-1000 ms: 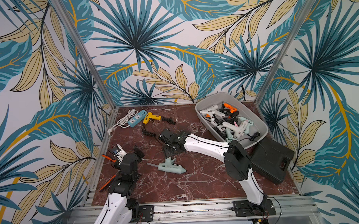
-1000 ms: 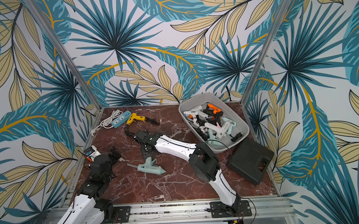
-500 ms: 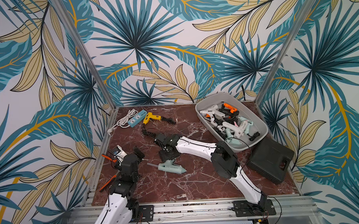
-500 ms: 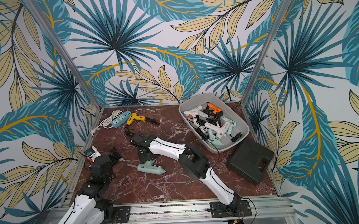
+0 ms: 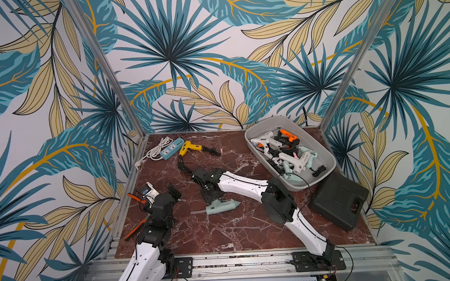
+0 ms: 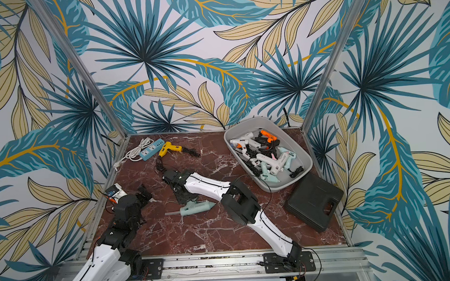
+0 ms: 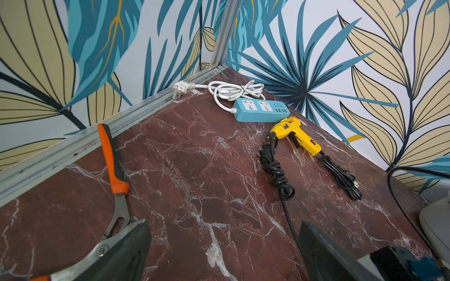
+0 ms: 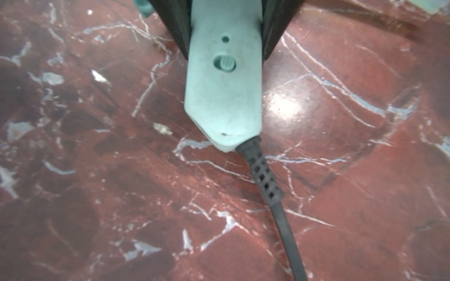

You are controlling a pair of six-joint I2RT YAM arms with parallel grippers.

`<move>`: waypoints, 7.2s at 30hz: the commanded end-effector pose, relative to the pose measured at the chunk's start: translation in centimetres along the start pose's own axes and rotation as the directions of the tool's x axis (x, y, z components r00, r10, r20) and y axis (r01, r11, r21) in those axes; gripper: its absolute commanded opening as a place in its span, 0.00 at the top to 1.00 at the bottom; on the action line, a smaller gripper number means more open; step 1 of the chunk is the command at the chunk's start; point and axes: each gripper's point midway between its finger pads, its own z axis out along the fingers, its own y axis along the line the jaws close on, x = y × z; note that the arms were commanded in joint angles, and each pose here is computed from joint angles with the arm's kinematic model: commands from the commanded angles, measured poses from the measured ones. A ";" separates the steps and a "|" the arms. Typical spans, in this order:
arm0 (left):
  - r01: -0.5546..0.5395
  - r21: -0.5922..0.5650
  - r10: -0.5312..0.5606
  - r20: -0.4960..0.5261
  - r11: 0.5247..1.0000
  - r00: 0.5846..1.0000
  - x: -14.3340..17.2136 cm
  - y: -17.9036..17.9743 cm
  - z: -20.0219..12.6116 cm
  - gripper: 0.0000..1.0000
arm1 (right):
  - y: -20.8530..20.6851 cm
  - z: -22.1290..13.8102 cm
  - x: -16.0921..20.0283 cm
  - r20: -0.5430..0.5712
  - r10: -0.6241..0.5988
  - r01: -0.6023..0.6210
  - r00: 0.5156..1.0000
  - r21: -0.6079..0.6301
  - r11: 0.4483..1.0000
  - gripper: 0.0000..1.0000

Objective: Put the hot melt glue gun into the storage box
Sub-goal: Pick up the hot melt adhesive gun from the center of the board, then place the hot melt adhesive gun in the storage box, then pick up the hot melt adhesive gun from the center of the board.

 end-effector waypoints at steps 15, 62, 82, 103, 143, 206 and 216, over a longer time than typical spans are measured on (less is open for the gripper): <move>-0.004 -0.008 0.004 0.025 1.000 1.000 -0.7 0.2 -0.1 0.00 | -3.9 -8.7 -3.6 0.155 -0.194 0.176 0.969 0.120 0.977 1.00; 0.001 0.045 -0.002 0.028 0.999 1.000 -1.0 -0.4 -0.9 0.00 | -44.7 -31.1 -10.4 0.637 0.356 -0.526 0.684 0.094 0.845 1.00; 0.010 0.079 -0.012 0.020 0.997 1.000 -1.1 -1.2 -0.7 0.00 | -49.0 -21.4 -8.7 0.483 0.474 -0.592 0.736 0.120 0.797 1.00; 0.024 0.095 -0.026 0.012 0.995 1.000 -0.5 -1.4 -0.4 0.00 | -47.1 -15.1 -1.3 0.250 0.434 -0.489 0.866 0.240 0.839 1.00; -0.219 0.348 0.312 -0.239 0.912 0.920 2.2 -16.6 5.2 0.00 | -42.9 -8.8 3.7 0.227 0.520 -0.548 0.823 0.084 0.832 0.58; 0.217 -0.549 -0.419 -0.273 0.807 0.866 11.5 -18.1 28.5 0.53 | -36.3 -17.0 2.1 0.365 0.531 -0.512 0.764 -0.158 0.845 0.31; 0.198 -0.674 -0.473 -0.251 0.711 0.845 11.6 -15.1 24.3 0.65 | -36.5 -18.5 2.5 0.407 0.534 -0.527 0.741 -0.139 0.838 0.31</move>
